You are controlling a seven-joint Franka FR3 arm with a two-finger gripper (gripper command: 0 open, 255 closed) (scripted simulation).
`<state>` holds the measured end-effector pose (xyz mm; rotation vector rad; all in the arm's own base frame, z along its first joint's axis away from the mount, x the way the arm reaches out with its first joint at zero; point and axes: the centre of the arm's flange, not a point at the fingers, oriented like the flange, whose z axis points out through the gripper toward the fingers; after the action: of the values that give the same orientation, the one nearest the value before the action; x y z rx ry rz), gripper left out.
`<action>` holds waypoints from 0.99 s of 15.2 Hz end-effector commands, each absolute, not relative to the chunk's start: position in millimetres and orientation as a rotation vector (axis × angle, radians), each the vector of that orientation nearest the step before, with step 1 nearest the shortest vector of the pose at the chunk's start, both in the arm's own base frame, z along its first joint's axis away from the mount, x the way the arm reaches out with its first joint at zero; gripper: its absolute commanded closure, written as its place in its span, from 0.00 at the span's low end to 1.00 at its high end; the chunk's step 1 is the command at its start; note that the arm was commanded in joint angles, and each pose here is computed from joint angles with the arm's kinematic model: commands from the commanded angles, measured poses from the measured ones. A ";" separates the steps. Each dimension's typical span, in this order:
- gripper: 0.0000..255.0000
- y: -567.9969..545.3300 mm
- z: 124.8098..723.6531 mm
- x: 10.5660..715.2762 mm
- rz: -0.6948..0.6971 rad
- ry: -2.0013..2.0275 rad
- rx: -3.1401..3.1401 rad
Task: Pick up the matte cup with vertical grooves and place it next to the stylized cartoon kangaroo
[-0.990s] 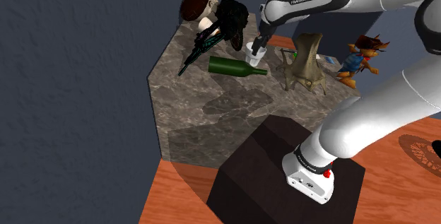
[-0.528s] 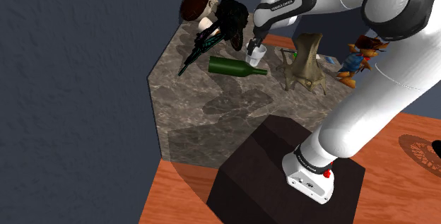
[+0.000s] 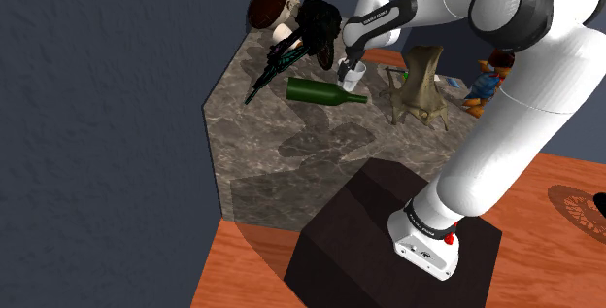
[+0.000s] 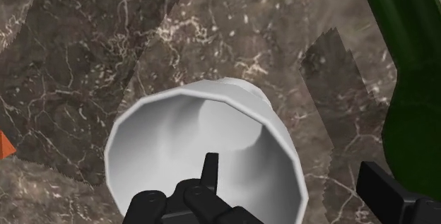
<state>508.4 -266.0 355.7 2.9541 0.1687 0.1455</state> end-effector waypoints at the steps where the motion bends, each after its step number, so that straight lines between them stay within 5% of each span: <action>1: 0.00 -267.0 347.4 510.7 0.146 0.168 2.954; 8: 0.00 -267.0 347.4 510.7 0.146 0.169 2.954; 9: 1.00 -267.0 347.4 510.7 0.146 0.169 2.954; 15: 1.00 -267.0 347.4 510.8 0.146 0.169 2.954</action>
<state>510.9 -267.0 348.0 2.9534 0.1686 0.1475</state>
